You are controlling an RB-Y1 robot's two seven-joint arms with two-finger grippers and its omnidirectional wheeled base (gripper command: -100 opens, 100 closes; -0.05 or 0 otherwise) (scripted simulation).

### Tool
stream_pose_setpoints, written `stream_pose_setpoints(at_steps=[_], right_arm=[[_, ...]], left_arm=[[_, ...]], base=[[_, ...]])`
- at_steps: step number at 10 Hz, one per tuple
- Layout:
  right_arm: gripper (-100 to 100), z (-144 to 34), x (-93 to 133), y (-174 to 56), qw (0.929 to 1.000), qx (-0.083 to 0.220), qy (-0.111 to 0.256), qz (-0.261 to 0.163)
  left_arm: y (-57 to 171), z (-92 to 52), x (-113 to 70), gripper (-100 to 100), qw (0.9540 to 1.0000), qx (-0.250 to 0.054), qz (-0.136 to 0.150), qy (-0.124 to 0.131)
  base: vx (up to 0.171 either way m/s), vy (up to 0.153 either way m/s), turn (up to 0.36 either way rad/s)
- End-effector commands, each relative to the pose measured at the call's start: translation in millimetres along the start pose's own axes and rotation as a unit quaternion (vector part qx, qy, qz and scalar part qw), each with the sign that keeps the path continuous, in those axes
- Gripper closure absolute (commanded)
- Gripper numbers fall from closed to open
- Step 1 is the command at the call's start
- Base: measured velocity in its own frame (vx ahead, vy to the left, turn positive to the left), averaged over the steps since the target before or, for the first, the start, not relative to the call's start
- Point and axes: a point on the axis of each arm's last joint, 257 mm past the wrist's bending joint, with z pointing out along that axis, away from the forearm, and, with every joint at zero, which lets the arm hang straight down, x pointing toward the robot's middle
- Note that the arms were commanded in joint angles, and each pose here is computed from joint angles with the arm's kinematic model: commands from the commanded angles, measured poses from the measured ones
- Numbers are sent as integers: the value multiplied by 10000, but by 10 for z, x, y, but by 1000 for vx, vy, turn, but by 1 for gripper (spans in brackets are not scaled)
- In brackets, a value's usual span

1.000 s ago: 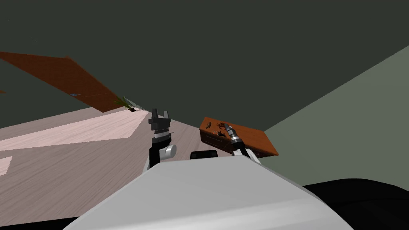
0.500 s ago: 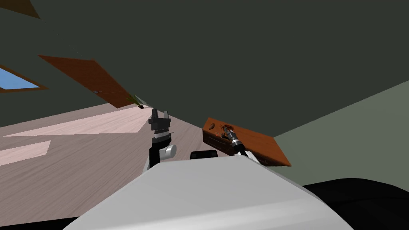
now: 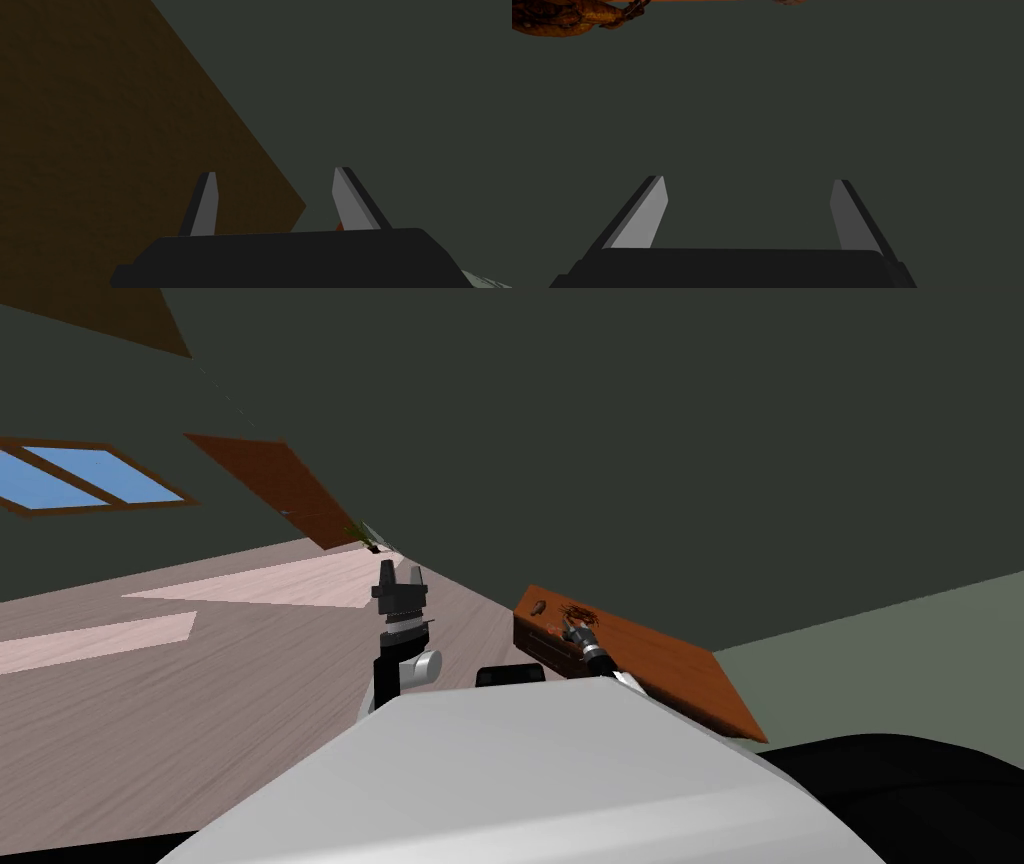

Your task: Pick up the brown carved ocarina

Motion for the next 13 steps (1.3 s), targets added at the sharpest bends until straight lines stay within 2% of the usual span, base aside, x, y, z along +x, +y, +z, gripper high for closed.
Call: stream_pose_setpoints(at_steps=[1,3,5,6,8,9,11,13], right_arm=[[-100,-16,246,-168,9981,165,327,-487],[-100,-23,279,-187,9976,179,362,-568],[-100,-118,612,-447,9880,381,837,-1239],[-100,-118,612,-447,9875,378,838,-1280],[-100,-237,900,-704,9714,532,1290,-1923],[-100,-241,910,-710,9707,532,1302,-1950],[-100,-385,1171,-964,9492,649,1742,-2539],[-100,-545,1397,-1200,9244,727,2150,-3065]], left_arm=[[0,0,0,0,10000,0,0,0],[0,0,-1,0,10000,0,1,0],[0,0,0,0,10000,0,0,0],[0,0,0,0,10000,0,0,0],[0,0,0,0,10000,0,0,0],[0,0,0,0,10000,0,0,0],[0,0,0,0,10000,0,1,0],[0,0,0,0,10000,0,1,0]], base=[[25,-1,339],[13,-7,35],[8,-7,277],[10,-19,86],[3,-15,270],[2,-23,78],[-9,-21,189],[-21,-34,301]])
